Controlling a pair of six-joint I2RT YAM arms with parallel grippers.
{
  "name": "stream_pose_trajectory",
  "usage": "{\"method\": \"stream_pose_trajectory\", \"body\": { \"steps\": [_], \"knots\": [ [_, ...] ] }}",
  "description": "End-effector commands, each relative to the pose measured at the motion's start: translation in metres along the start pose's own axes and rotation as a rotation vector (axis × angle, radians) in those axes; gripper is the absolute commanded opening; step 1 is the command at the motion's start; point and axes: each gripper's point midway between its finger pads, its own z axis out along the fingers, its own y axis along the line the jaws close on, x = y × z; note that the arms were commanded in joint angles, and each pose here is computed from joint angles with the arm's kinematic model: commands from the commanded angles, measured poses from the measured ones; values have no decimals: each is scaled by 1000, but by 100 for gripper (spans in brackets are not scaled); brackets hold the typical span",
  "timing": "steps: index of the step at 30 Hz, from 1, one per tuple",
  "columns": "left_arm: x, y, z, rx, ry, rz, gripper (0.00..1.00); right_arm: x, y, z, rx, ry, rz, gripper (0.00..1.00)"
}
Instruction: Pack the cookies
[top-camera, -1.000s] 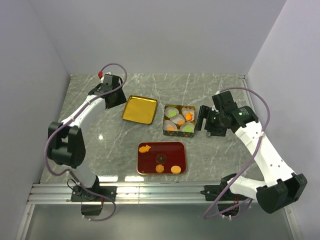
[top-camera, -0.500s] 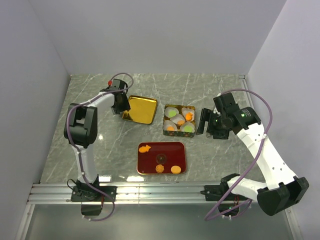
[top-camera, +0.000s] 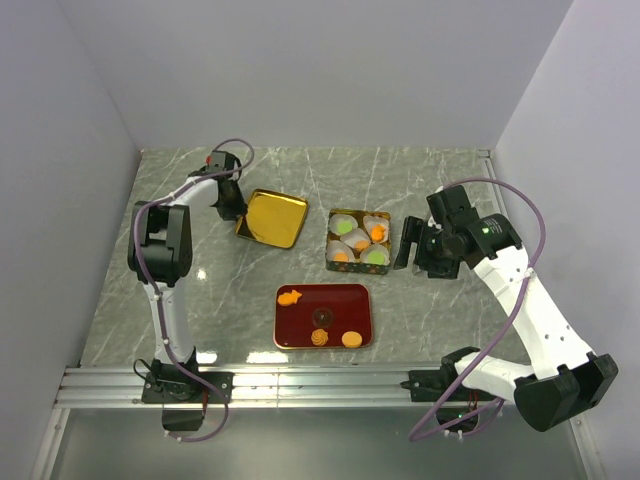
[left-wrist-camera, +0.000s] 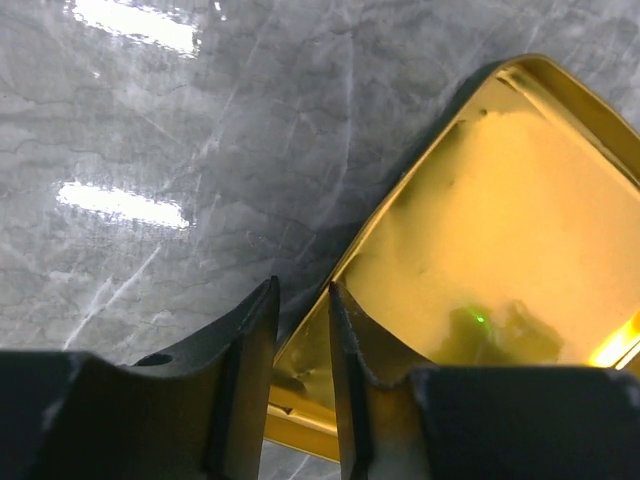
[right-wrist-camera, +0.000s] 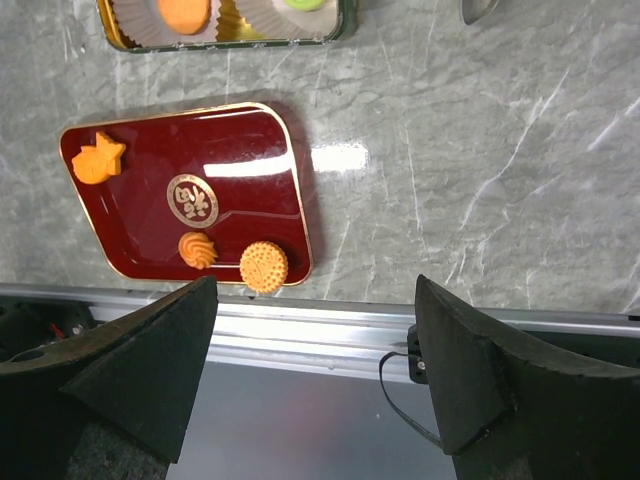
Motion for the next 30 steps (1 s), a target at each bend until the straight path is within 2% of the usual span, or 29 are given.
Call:
{"method": "stream_pose_trajectory", "body": {
  "steps": [1,5,8,9,13,22,26,30],
  "knots": [
    [11,-6,5,42,49,50,34,-2,-1,-4,6,-25,6,86],
    [25,-7,10,70,83,55,32,-1,1,-2,-4,-15,3,86],
    [32,-6,10,75,100,54,23,-2,3,0,-12,-8,0,86],
    [34,-5,9,82,106,55,14,-2,4,0,-14,-6,-3,86],
    [24,-8,-5,83,80,51,1,-6,6,-2,-15,-9,-14,86],
    [-44,-40,-81,168,-111,-38,0,-41,38,-20,-94,-40,-50,86],
    [-68,-60,-138,281,-212,-53,1,-73,79,-41,-225,-60,-62,86],
    [-70,-67,-185,353,-274,-37,0,-93,126,-54,-410,-40,-79,86]
  ]
}}
